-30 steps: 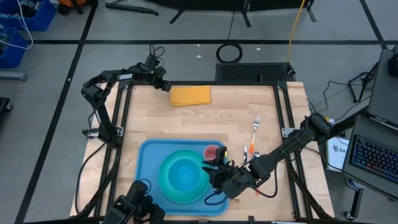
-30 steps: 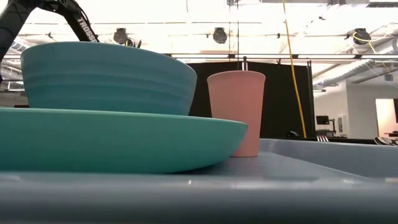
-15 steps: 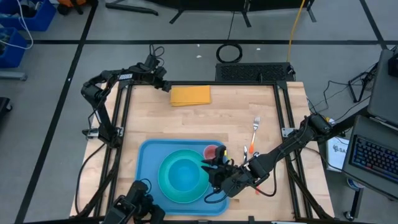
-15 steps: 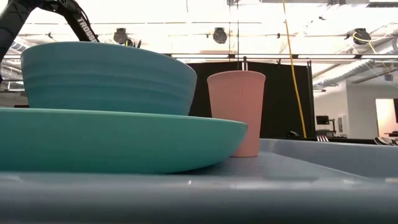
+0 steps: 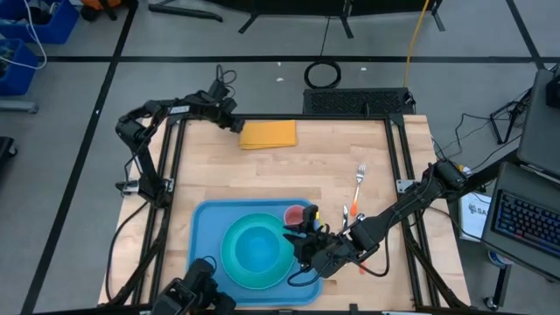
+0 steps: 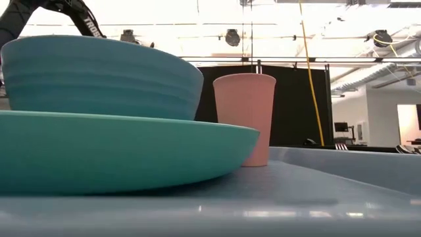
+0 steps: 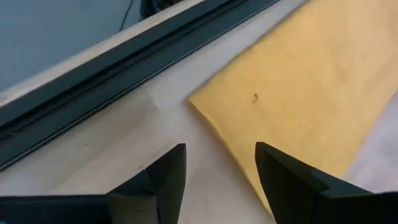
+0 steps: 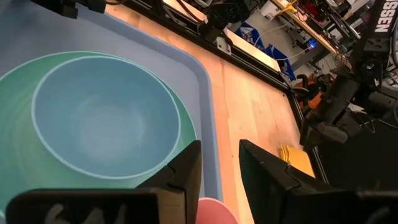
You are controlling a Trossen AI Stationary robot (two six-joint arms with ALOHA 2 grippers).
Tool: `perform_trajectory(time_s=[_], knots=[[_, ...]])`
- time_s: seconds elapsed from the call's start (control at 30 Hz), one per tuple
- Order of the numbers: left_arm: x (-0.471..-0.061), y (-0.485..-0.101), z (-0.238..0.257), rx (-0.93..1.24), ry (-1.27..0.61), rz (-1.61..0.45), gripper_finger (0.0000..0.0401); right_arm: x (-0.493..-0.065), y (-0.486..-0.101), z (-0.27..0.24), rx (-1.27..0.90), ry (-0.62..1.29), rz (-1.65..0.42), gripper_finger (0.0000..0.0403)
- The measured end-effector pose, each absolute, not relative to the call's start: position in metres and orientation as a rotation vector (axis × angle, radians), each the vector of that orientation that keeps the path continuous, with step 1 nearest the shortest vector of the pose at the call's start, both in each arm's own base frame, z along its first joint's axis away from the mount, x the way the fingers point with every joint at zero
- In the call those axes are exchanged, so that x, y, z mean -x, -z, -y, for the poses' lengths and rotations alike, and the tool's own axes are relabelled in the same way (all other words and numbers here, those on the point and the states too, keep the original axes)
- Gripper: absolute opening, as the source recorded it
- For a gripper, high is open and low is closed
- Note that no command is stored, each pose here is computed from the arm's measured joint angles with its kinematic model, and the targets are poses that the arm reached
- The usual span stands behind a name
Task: Set up tray
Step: Put the yellow table napkin to the left of the green plate on the blue tray
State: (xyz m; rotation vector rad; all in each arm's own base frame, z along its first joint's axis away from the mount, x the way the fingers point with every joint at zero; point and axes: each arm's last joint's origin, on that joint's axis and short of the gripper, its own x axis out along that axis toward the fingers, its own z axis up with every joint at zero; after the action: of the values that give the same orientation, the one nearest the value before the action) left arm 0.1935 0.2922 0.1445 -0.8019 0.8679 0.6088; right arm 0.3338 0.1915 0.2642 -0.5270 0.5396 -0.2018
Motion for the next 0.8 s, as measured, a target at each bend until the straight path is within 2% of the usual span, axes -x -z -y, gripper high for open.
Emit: perform_trajectory(time_s=[0.8], knots=[[-0.1897, -0.1483, -0.2838, 0.929, -0.566, -0.888, 0.0204, -0.3338, -0.2642, -0.1916, 0.515, 0.203, -0.539, 0.01]])
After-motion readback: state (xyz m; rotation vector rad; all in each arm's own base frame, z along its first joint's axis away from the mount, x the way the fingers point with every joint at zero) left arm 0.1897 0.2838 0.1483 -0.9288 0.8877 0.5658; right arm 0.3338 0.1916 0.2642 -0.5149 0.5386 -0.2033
